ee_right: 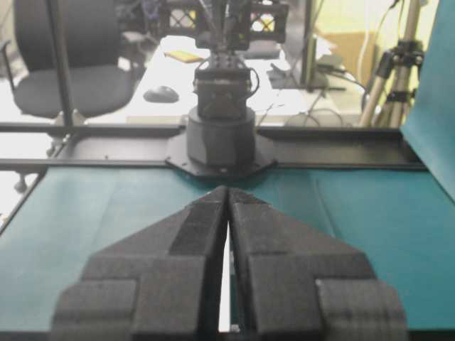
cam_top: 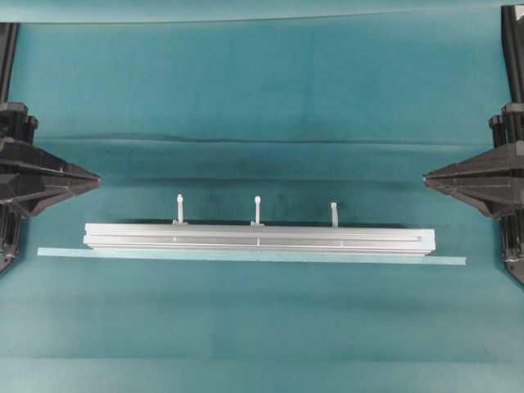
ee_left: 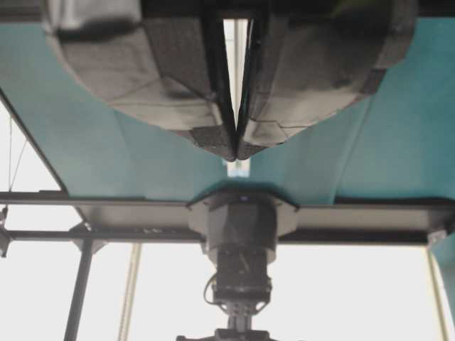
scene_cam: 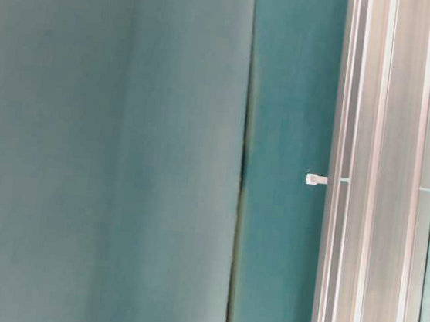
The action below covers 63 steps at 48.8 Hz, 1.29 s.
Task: Lift the large metal rail with both hands.
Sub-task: 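Move both grippers inward toward the two ends of the silver rail, then lower both open grippers over the rail near each end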
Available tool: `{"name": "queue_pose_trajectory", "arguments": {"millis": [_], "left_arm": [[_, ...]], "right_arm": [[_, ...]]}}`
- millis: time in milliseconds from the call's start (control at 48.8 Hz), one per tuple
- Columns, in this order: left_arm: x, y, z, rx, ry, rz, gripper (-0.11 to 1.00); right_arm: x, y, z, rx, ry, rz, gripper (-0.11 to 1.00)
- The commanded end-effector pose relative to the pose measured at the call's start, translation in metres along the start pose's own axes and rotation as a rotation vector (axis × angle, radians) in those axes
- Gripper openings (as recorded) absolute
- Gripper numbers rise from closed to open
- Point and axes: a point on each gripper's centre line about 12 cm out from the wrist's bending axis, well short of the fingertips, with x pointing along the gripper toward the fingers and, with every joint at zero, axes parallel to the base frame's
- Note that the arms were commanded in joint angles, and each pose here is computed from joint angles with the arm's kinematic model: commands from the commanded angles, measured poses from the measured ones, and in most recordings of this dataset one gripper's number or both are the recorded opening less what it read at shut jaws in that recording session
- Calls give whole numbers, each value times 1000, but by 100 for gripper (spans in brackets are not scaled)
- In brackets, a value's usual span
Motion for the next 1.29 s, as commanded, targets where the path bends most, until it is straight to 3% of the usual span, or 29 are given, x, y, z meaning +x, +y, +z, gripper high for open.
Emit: {"name": "queue_pose_trajectory", "arguments": {"millis": [0, 164, 308, 451, 533, 697, 841, 1005, 1169, 1271], "left_arm": [[10, 4, -3, -34, 59, 21, 14], [23, 5, -2, -68, 179, 28, -1], [29, 5, 2, -97, 301, 36, -2], [33, 5, 0, -119, 414, 49, -2], [36, 5, 2, -117, 449, 50, -2], [41, 5, -9, -130, 565, 62, -2], [50, 7, -18, -192, 675, 95, -2], [58, 5, -24, -191, 791, 102, -2], [63, 0, -30, -158, 961, 94, -2], [65, -5, -39, -77, 1090, 48, -2]], "right_arm": [[3, -2, -2, 31, 7, -14, 11], [7, -7, -10, 160, 115, -52, 0], [7, -7, -11, 218, 257, -65, 0], [8, -5, -13, 379, 447, -91, 0], [7, -3, -20, 418, 574, -112, 0], [13, -2, -33, 407, 772, -130, 0], [23, 1, -36, 395, 912, -132, 0], [29, 3, -48, 366, 1133, -134, 0], [44, 5, -60, 318, 1312, -110, 0], [55, 4, -62, 267, 1338, -75, 0]]}}
